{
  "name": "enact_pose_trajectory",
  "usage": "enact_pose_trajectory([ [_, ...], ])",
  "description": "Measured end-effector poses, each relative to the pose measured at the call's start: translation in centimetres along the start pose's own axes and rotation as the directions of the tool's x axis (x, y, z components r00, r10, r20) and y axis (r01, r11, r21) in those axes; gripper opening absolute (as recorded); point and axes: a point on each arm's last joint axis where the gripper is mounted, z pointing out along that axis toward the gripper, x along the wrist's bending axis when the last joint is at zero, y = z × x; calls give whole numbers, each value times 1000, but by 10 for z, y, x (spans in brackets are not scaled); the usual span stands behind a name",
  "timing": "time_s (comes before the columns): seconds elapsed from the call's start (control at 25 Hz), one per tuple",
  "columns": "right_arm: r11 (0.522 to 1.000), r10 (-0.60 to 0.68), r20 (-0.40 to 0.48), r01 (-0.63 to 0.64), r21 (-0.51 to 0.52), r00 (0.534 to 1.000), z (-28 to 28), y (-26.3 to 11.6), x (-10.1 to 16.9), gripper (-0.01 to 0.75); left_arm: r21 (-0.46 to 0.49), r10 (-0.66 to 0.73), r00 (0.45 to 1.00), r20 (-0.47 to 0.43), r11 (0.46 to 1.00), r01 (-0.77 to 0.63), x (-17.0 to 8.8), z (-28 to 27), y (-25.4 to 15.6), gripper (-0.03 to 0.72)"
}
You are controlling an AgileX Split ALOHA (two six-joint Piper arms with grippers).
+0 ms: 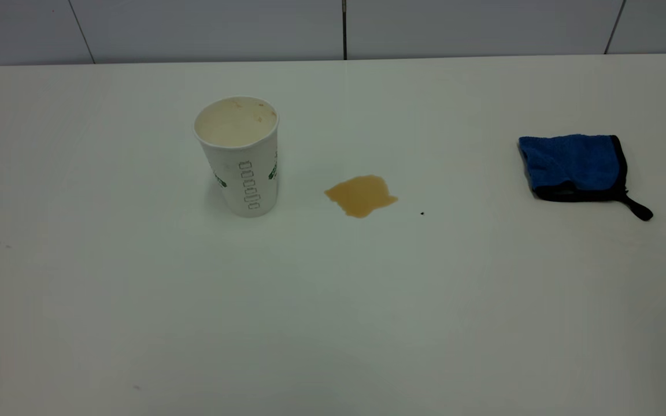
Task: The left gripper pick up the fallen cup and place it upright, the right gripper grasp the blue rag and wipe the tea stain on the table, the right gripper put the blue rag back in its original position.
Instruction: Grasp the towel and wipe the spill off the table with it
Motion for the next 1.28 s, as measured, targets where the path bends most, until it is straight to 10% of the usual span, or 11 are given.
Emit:
enact_pose_trajectory([
  [0.56, 996, 12, -26, -14, -86, 1000, -10, 21, 2, 580, 0, 0, 1000, 0, 1000, 0, 0, 0, 0, 305],
  [1.28, 923, -216, -101, 237, 303, 971, 212, 140, -3, 701, 0, 0, 1000, 0, 1000, 0, 0, 0, 0, 305],
])
